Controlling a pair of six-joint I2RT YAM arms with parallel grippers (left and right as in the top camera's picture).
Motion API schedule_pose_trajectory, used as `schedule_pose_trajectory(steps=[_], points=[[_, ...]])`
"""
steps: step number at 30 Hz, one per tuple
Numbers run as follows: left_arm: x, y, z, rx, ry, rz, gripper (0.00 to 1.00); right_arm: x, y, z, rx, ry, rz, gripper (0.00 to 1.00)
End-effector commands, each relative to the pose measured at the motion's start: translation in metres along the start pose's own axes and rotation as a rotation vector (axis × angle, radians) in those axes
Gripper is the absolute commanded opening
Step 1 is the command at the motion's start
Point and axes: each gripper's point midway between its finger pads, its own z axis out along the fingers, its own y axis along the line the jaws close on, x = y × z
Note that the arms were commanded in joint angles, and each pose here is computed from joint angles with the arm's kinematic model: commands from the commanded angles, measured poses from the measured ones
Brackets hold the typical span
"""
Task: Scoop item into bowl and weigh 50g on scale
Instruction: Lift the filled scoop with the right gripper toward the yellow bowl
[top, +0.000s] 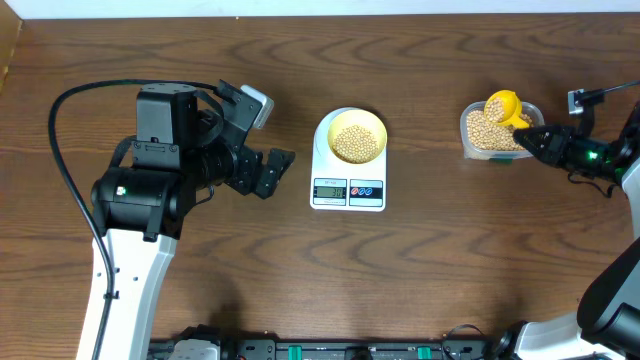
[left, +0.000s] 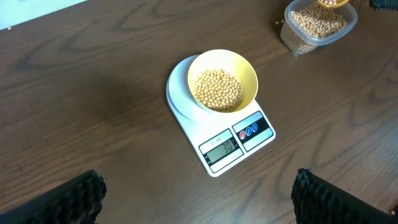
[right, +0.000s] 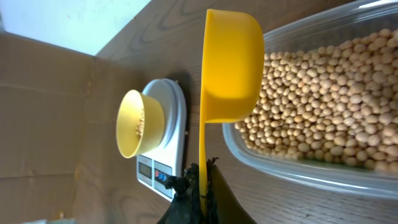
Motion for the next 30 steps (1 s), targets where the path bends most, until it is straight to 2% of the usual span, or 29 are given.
schedule_pose_trajectory(steps=[1,11,30], points=[[0.000,-0.001,0.000,0.009,-0.003,-0.004,0.98,0.003,0.010,0.005,-0.059,0.009,0.042,0.01],[0.000,-0.001,0.000,0.009,-0.003,-0.004,0.98,0.009,0.038,0.036,-0.106,0.070,-0.007,0.01],[0.000,-0.001,0.000,0.009,-0.003,-0.004,0.98,0.033,0.124,0.107,-0.252,0.187,-0.154,0.01]])
